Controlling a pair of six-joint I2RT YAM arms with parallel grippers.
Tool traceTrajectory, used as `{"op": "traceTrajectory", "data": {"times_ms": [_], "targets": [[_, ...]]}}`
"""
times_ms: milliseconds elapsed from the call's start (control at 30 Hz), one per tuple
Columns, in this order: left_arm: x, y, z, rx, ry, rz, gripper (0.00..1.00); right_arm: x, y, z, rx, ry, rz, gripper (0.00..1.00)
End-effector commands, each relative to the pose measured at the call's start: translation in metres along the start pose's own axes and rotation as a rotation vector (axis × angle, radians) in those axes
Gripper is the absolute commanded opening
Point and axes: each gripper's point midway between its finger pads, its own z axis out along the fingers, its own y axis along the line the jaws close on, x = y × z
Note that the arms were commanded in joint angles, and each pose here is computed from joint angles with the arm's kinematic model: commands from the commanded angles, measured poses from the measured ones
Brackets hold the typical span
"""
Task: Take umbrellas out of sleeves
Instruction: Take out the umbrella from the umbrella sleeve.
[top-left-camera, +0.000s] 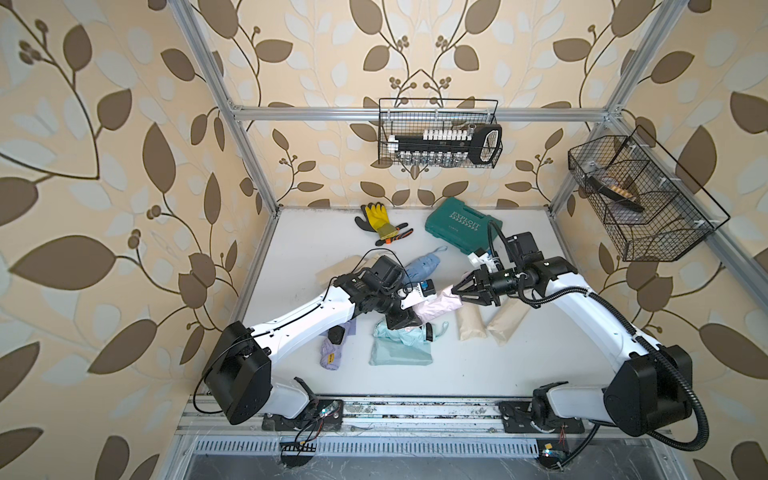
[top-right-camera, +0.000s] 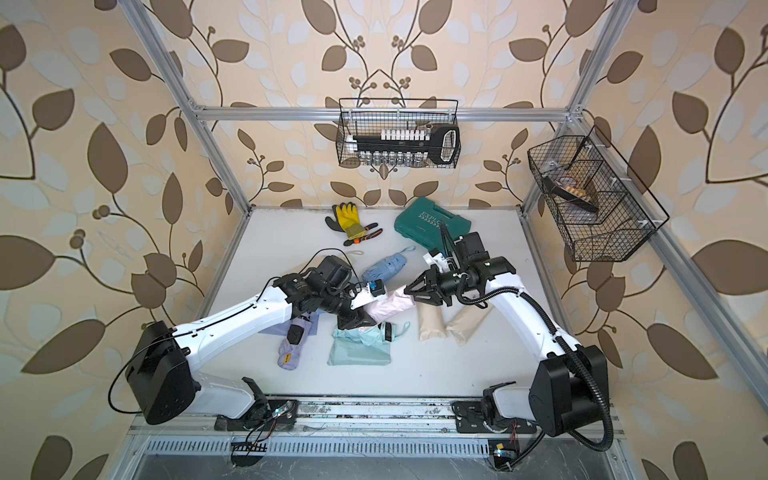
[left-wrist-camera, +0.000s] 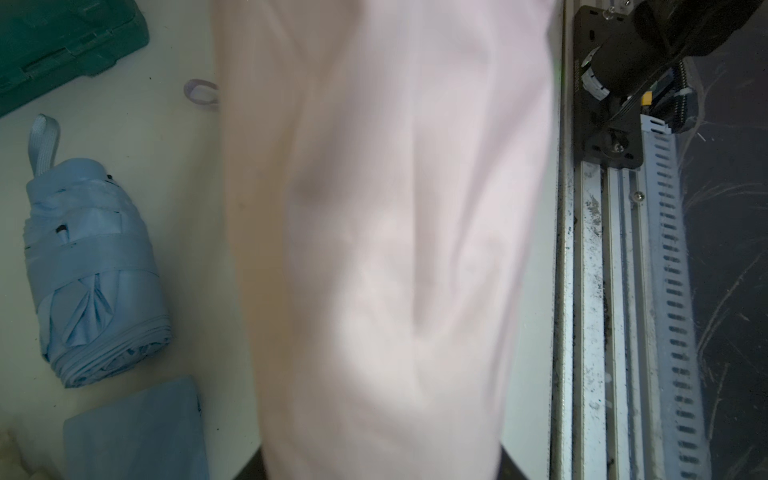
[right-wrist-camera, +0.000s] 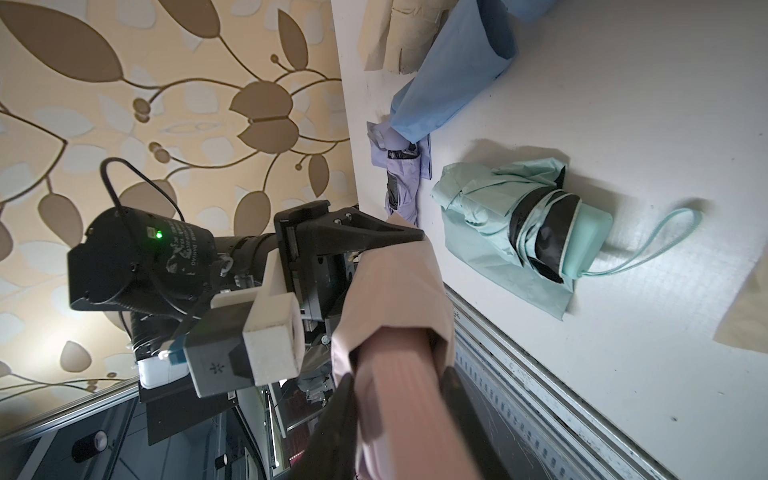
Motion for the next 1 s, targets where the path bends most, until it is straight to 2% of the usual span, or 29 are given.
{"op": "traceTrajectory", "data": {"times_ms": [0,300,400,467,500,533,700,733,767,800,867,967], "targets": [[-0.052,-0.003,-0.021,-0.031,-0.171,0.134,0.00,0.012,0.003,0.014,-0.017,0.065,0.012,0.28],[-0.054,-0.002,-0.019,-0.032,-0.171,0.134,0.00,0.011,0.002,0.017,-0.033,0.064,0.022,0.27],[-0.053,0.001,-0.018,-0.047,-0.163,0.127,0.00,0.010,0.004,0.016,-0.045,0.055,0.018,0.17],[-0.048,0.006,-0.014,-0.068,-0.146,0.112,0.03,0.007,0.001,0.014,-0.042,0.043,0.022,0.15],[-0.047,0.011,-0.013,-0.093,-0.140,0.092,0.23,0.004,-0.002,0.012,-0.041,0.032,0.030,0.15],[-0.044,0.014,-0.011,-0.104,-0.136,0.083,0.34,0.001,-0.003,0.010,-0.043,0.020,0.033,0.14],[-0.046,0.029,0.001,-0.135,-0.144,0.010,0.54,-0.023,-0.011,-0.007,-0.043,-0.055,0.053,0.11],[-0.048,0.032,0.001,-0.141,-0.148,-0.003,0.67,-0.027,-0.013,-0.009,-0.040,-0.066,0.053,0.11],[-0.051,0.036,-0.001,-0.154,-0.159,-0.017,0.93,-0.032,-0.014,-0.011,-0.034,-0.079,0.053,0.11],[-0.047,0.043,0.008,-0.155,-0.142,-0.052,0.99,-0.037,-0.016,-0.013,-0.029,-0.091,0.054,0.10],[-0.047,0.055,0.005,-0.168,-0.156,-0.123,0.99,-0.044,-0.021,-0.016,-0.021,-0.108,0.058,0.10],[-0.041,0.080,-0.007,-0.164,-0.206,-0.328,0.99,-0.053,-0.031,-0.022,-0.012,-0.130,0.075,0.10]]}}
